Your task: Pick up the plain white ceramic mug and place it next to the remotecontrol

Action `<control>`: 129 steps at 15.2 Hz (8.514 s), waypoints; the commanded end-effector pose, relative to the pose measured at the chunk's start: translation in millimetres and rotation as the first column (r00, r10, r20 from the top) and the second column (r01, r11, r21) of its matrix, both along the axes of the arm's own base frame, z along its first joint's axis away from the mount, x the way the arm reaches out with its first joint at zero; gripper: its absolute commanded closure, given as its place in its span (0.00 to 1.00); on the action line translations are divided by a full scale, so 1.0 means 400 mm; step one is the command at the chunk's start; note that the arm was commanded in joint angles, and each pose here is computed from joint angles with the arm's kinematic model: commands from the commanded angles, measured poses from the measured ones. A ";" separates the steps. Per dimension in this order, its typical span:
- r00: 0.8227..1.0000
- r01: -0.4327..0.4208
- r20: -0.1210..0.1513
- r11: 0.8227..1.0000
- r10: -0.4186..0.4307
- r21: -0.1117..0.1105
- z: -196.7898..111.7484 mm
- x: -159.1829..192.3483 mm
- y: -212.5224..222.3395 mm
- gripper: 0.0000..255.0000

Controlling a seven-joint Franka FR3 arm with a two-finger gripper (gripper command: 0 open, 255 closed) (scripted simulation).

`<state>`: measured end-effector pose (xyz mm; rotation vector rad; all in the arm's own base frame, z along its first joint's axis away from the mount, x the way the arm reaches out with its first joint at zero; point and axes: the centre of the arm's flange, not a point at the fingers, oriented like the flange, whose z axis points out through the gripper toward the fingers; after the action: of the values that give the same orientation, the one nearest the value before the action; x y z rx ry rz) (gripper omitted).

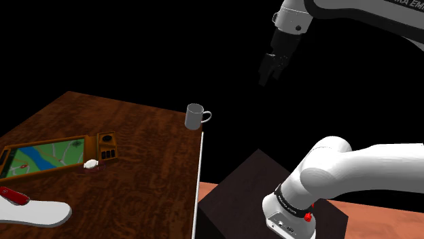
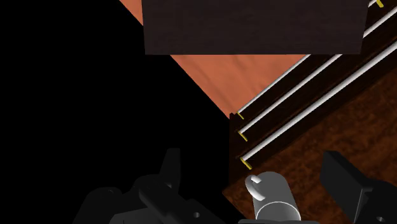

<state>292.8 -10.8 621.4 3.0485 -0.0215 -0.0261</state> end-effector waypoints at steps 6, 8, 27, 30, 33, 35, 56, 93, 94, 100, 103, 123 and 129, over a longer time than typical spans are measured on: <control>1.000 -0.010 0.015 1.000 0.009 0.018 -0.109 0.106 0.044 0.00; 1.000 -0.013 0.021 1.000 0.013 0.025 -0.152 0.149 0.063 0.00; 0.996 -0.051 0.078 0.995 0.044 0.089 -0.526 0.550 0.253 0.00; 0.996 -0.051 0.078 0.995 0.044 0.089 -0.565 0.552 0.253 0.00; 0.996 -0.051 0.078 0.995 0.044 0.089 -0.605 0.554 0.253 0.00; 0.996 -0.051 0.078 0.995 0.044 0.089 -0.625 0.555 0.253 0.00; 0.996 -0.051 0.078 0.995 0.044 0.089 -0.573 0.556 0.253 1.00; 0.996 -0.051 0.078 0.995 0.044 0.089 -0.187 0.461 0.464 1.00; 0.996 -0.051 0.078 0.995 0.044 0.089 -0.187 0.447 0.494 1.00; 0.996 -0.051 0.078 0.995 0.044 0.089 -0.186 0.365 0.674 1.00; 0.996 -0.051 0.078 0.995 0.044 0.089 -0.186 0.325 0.764 1.00; 0.996 -0.051 0.078 0.995 0.044 0.089 -0.183 0.053 1.366 1.00; 0.996 -0.051 0.078 0.995 0.044 0.089 -0.196 -0.016 1.520 1.00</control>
<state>289.7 591.6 545.1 3.1372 0.0499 0.0930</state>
